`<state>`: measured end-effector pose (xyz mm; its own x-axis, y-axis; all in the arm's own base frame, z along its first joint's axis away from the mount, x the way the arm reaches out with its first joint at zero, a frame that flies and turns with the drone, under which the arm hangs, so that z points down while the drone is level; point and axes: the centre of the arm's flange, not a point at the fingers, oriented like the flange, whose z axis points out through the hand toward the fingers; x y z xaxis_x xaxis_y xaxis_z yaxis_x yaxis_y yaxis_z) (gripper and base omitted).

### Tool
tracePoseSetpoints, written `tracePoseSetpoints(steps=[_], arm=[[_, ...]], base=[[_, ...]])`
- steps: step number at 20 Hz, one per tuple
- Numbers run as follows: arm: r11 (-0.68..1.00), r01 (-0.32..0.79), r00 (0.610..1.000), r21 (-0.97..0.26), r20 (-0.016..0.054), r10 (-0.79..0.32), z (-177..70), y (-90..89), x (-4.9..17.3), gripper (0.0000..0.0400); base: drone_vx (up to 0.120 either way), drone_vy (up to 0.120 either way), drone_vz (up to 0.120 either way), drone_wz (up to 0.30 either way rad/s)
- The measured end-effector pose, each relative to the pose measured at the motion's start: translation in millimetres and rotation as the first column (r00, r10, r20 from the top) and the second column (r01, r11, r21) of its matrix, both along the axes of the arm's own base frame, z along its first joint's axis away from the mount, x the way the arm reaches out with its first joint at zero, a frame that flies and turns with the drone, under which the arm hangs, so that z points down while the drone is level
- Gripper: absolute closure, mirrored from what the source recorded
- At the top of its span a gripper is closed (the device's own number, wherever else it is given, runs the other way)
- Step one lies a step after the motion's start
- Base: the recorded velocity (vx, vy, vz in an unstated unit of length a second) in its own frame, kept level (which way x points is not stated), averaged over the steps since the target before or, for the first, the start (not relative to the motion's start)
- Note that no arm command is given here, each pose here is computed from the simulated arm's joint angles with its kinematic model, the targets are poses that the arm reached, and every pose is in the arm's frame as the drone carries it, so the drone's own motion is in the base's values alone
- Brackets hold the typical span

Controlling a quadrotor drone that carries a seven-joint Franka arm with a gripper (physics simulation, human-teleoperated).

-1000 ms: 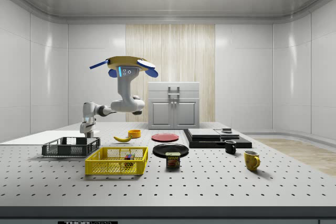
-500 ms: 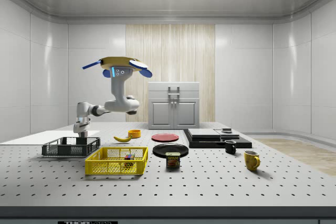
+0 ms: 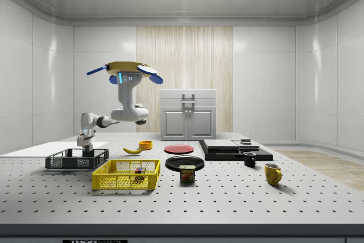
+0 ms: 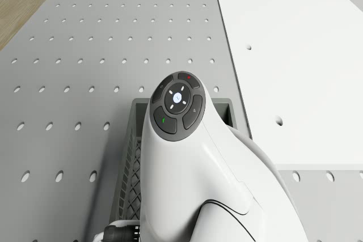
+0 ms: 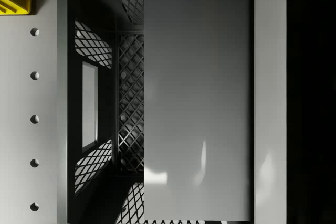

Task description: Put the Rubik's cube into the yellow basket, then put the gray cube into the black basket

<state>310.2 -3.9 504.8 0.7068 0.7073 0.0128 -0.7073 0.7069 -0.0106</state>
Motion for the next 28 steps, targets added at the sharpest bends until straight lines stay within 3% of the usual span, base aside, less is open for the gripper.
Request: tracePoseSetpoints(steps=[13, 15, 18, 28], arm=[[1.000, 0.000, 1.000, 0.000, 0.0046, 0.000, 51.3, 0.1, 0.5, 0.0150], [1.000, 0.000, 1.000, 0.000, 0.0047, 0.000, 55.7, 0.0, 0.5, 0.0091], [1.000, 0.000, 1.000, 0.000, 0.0049, 0.000, 56.4, 0.0, 0.5, 0.0043], [1.000, 0.000, 1.000, 0.000, 0.0049, 0.000, 30.7, 0.0, 0.5, 0.0004]], base=[[0.000, 0.000, 0.000, 0.000], [0.000, 0.000, 0.000, 0.000], [0.000, 0.000, 0.000, 0.000], [0.000, 0.000, 0.000, 0.000]])
